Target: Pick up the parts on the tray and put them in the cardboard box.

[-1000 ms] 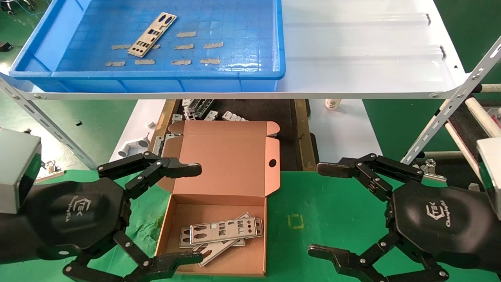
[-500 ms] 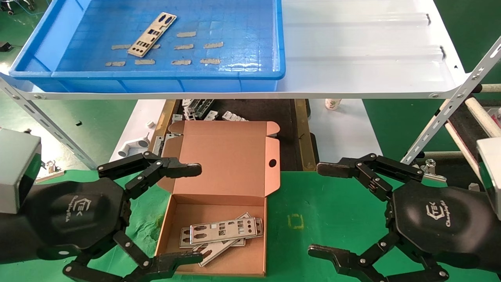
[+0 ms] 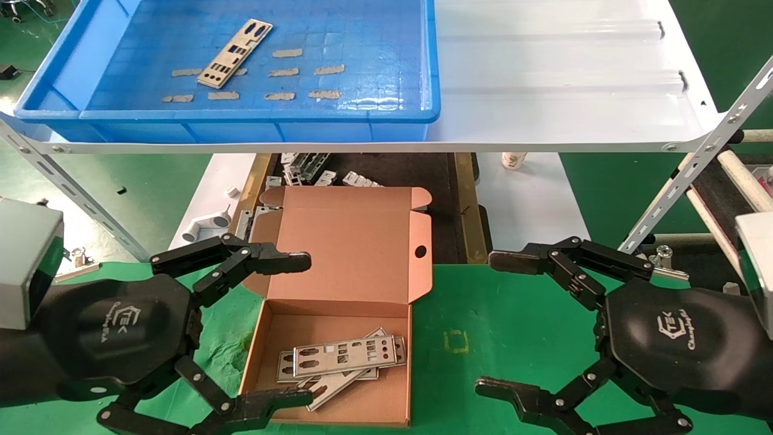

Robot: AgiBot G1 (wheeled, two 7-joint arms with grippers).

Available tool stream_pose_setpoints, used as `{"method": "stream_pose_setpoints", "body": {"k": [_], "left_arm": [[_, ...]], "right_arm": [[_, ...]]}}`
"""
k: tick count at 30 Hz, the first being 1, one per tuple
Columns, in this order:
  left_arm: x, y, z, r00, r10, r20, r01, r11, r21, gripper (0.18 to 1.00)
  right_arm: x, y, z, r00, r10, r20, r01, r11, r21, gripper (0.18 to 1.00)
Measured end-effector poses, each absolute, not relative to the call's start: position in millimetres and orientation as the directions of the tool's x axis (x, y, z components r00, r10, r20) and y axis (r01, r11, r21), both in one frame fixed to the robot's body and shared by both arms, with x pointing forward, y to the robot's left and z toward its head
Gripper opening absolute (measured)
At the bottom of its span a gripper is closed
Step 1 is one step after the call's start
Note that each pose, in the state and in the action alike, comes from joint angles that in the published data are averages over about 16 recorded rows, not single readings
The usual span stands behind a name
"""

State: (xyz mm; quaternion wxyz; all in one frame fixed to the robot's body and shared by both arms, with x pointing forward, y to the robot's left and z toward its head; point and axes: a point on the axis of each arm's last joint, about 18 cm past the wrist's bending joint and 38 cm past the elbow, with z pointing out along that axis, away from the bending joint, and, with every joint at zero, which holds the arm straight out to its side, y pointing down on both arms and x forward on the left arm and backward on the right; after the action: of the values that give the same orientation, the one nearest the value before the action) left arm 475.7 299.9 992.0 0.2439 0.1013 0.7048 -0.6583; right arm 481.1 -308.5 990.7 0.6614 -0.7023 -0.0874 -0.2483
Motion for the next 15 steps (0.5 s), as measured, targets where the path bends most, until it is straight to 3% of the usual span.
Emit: {"method": "stream_pose_setpoints", "body": {"k": [15], "left_arm": [[475.7,299.9,992.0,-0.86,-0.178,-0.477,0.464,0.113,-0.879,1.001]], "right_arm": [[481.1,-308.5,990.7,0.861,-0.206,0.464,0.451,-0.11,-0.886,1.001]]}}
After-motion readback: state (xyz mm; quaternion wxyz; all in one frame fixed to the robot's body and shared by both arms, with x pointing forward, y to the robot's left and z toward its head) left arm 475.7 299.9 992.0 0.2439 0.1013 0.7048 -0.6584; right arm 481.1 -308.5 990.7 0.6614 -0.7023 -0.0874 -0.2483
